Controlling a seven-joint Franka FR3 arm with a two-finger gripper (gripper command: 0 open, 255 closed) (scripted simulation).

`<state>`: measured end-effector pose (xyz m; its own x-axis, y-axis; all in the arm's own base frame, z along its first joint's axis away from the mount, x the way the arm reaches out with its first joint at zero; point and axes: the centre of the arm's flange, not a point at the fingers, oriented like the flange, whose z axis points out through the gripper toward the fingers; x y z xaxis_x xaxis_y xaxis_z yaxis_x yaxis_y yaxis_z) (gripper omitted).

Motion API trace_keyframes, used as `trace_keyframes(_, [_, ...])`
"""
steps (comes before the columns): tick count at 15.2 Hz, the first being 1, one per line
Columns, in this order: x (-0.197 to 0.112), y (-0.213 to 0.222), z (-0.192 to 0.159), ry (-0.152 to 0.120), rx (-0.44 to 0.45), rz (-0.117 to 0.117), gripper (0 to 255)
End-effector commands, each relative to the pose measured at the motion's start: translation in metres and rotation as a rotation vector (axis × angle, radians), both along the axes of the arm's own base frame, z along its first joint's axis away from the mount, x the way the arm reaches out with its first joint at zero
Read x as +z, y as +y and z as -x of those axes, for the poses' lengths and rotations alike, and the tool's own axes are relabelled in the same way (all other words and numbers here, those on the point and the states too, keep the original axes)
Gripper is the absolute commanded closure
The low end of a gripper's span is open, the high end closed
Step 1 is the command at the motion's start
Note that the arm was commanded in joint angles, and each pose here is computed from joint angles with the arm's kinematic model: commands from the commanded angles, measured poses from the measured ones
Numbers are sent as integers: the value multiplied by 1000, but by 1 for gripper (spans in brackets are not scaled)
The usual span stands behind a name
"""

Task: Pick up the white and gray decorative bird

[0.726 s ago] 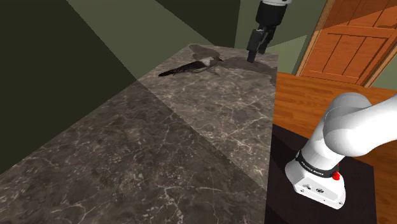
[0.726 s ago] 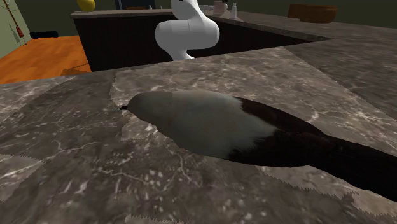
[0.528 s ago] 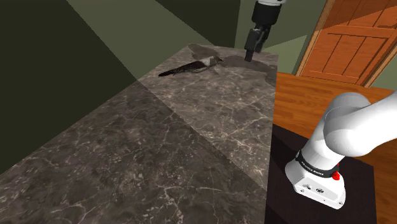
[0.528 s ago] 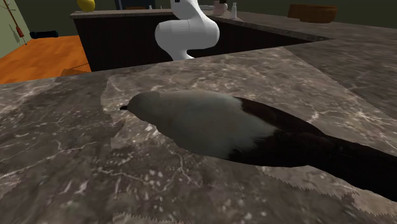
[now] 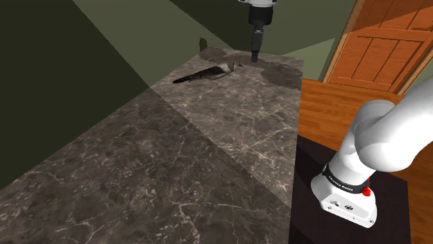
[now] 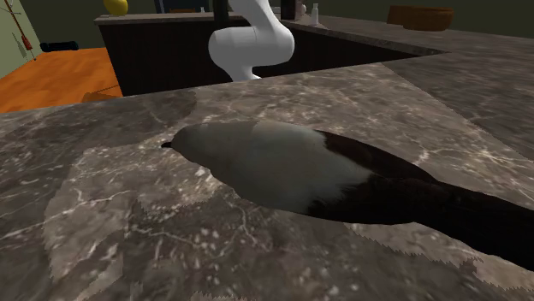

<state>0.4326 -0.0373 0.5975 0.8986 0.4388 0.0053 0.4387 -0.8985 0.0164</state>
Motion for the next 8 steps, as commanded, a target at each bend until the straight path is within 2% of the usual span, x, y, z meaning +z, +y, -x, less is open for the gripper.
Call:
trace_keyframes(1, [-7, -5, -28, 24, 112, 4, 0])
trace_keyframes(8, [-31, 12, -127, 103, 477, 14, 0])
